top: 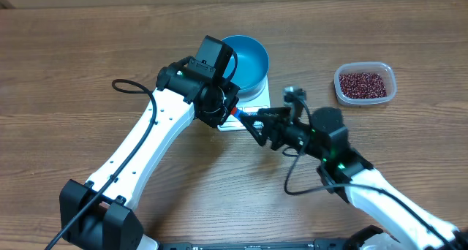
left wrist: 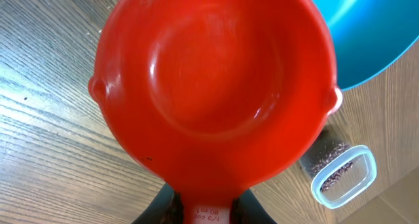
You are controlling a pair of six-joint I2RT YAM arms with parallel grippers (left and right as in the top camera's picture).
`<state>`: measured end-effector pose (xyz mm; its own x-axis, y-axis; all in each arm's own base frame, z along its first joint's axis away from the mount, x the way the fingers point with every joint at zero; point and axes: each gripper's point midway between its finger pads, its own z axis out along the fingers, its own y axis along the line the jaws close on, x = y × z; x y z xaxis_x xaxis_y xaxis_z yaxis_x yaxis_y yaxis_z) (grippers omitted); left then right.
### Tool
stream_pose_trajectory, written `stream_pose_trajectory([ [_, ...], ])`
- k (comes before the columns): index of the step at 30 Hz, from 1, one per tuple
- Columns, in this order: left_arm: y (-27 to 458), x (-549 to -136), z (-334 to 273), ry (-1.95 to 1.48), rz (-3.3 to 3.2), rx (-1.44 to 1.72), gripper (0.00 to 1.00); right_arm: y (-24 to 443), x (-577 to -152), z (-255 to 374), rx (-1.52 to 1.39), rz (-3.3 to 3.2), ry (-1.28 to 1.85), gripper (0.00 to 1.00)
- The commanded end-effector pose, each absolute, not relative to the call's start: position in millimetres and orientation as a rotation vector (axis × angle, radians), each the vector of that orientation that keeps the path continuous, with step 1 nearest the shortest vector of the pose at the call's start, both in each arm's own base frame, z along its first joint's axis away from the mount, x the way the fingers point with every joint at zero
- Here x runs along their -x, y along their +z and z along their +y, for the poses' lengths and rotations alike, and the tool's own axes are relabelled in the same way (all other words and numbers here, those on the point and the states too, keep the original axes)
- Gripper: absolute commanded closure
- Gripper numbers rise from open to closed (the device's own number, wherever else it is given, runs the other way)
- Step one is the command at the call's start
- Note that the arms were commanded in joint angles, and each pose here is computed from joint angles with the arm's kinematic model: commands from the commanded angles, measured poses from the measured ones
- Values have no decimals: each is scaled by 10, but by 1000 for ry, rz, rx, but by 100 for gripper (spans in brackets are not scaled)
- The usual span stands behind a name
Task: Scoop item into bowl and weigh 150g on scale
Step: 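Grasp the scoop's blue handle end with the right gripper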
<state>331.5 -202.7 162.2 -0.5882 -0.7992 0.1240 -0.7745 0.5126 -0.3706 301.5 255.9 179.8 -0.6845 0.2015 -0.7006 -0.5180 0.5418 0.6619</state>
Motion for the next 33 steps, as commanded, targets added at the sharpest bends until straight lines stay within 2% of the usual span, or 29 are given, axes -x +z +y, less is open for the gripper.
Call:
stream_pose_trajectory([
  [1, 1712, -3312, -2083, -647, 2666, 1398, 96, 1863, -3100, 2762, 300, 1997, 1200, 44],
  [11, 1712, -3312, -2083, -647, 2665, 1400, 96, 1831, -3199, 2837, 291, 2010, 1196, 71],
  [16, 1711, -3313, -2082, -647, 2662, 1407, 96, 1831, -3203, 2835, 267, 2018, 1208, 96],
  [21, 1711, -3312, -2081, -646, 2664, 1403, 96, 1823, -3191, 2835, 241, 2035, 1228, 96],
  [22, 1713, -3320, -2081, -643, 2679, 1349, 92, 1806, -3183, 2830, 238, 2045, 1226, 96],
  [23, 1719, -3337, -2083, -643, 2693, 1282, 81, 1785, -3172, 2822, 235, 2059, 1222, 96],
  [24, 1729, -3363, -2092, -646, 2710, 1190, 62, 1765, -3160, 2803, 228, 2076, 1217, 96],
  [25, 1740, -3382, -2099, -650, 2724, 1114, 36, 1762, -3153, 2783, 223, 2084, 1213, 96],
  [26, 1745, -3387, -2097, -648, 2732, 1074, 27, 1770, -3146, 2756, 217, 2091, 1208, 96],
  [28, 1812, -3409, -2102, -649, 2745, 940, 17, 1866, -3138, 2648, 204, 2084, 1186, 96],
  [30, 1927, -3447, -2099, -653, 2730, 833, 23, 1979, -3121, 2544, 205, 2064, 1164, 96],
  [33, 2189, -3515, -2062, -634, 2663, 677, 23, 2143, -3070, 2382, 211, 2036, 1116, 96],
])
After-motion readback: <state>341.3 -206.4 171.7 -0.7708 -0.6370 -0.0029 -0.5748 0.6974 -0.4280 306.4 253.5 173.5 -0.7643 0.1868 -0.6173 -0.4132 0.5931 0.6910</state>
